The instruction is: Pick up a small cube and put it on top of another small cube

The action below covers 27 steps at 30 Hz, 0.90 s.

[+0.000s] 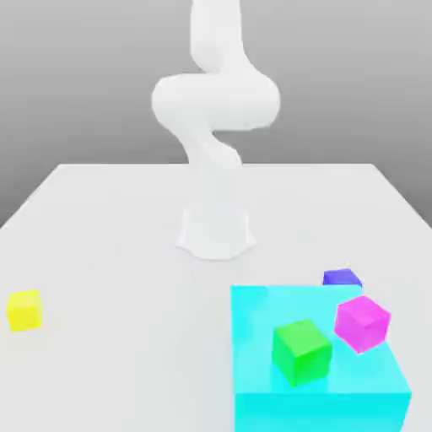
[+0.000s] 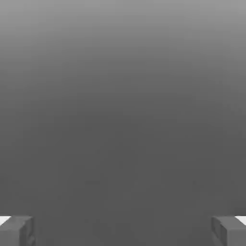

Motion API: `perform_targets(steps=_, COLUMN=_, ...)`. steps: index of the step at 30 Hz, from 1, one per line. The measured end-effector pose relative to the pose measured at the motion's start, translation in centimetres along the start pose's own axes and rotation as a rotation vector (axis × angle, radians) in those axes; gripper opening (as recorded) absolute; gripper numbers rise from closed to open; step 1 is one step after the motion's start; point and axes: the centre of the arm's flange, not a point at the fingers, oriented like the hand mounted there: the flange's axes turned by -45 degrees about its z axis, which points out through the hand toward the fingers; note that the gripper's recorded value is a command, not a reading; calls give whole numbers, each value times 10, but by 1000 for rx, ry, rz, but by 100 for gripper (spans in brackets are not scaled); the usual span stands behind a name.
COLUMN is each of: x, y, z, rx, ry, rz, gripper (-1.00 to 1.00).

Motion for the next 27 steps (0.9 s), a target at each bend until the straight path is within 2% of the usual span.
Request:
perform_targets(steps=6, x=-48, y=-57, z=102, rx=95, ry=-167, rz=7, gripper=0)
perform_targets(steps=13, x=-140, y=-129, z=188, rx=143, ry=-362, rz=-19, gripper=0)
perform_targets(steps=20, x=-260, y=-184, z=237, rx=131, ry=-542, rz=-77, gripper=0)
perform_targets(steps=27, x=-388, y=-204, z=252, rx=64, ry=-688, rz=-160, gripper=0)
